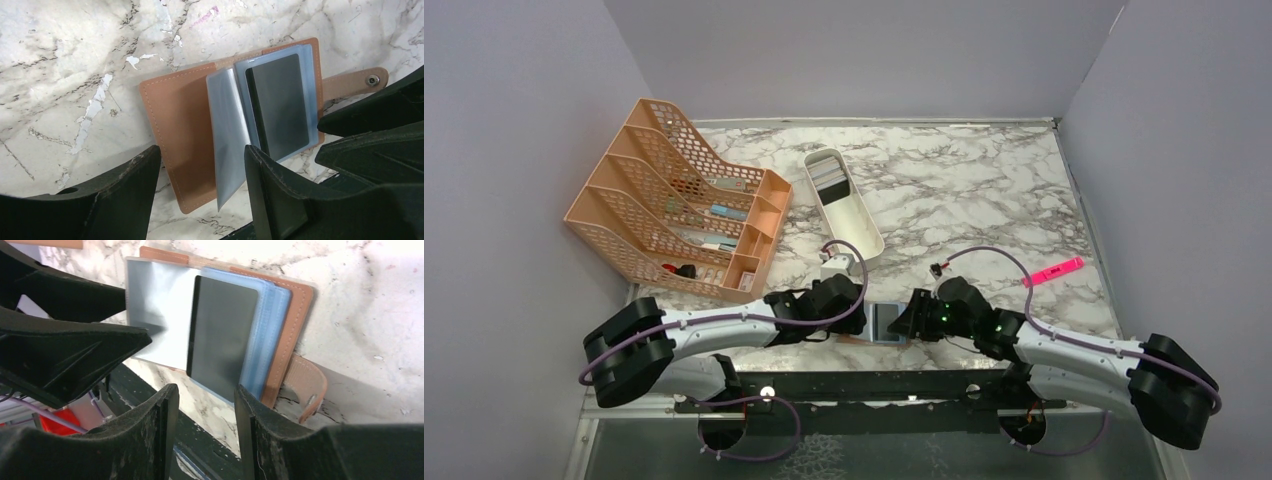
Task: Put the credit cards into the card holder
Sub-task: Insert the credit card into the card holder.
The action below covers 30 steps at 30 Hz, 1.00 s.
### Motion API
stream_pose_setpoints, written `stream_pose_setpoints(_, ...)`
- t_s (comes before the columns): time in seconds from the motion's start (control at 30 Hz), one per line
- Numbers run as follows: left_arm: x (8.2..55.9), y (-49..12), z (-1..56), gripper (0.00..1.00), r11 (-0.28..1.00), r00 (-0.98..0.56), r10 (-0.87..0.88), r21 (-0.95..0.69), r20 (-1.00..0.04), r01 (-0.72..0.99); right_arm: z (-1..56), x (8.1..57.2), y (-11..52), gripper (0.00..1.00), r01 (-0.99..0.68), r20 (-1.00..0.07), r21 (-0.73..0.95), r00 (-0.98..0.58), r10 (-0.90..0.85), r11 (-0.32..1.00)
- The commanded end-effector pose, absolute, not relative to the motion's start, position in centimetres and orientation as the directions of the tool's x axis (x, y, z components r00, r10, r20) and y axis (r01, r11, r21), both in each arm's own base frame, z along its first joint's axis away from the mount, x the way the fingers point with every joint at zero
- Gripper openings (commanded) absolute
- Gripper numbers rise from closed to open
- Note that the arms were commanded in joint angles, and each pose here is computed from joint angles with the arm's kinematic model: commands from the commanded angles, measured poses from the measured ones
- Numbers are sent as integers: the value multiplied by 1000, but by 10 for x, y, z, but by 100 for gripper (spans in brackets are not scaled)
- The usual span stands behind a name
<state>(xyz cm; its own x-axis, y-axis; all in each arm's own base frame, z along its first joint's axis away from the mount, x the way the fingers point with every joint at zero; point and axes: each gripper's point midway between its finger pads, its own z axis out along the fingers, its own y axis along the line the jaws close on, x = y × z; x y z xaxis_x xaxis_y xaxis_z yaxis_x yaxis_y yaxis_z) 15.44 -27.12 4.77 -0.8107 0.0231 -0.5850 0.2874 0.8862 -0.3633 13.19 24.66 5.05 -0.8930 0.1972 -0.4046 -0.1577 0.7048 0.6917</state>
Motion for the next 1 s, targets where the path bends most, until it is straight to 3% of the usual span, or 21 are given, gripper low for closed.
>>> stream_pose_setpoints(0.0, 156, -278, 50, 64, 869, -809, 32, -383, -587, 313, 48, 140, 248, 50, -139, -415, 677, -883, 219, 722)
stream_pose_setpoints(0.33, 152, -270, 38, 56, 869, -825, 10, -404, -564, 287, 34, 142, 252, 50, -145, -413, 657, -891, 192, 740)
stream_pose_setpoints(0.6, 149, -272, 36, 30, 855, -830, -8, -435, -558, 284, 49, 141, 264, 50, -186, -415, 703, -891, 183, 687)
stream_pose_setpoints(0.97, 143, -275, 27, 27, 840, -848, -15, -466, -531, 277, 65, 140, 272, 53, -236, -435, 729, -884, 170, 642)
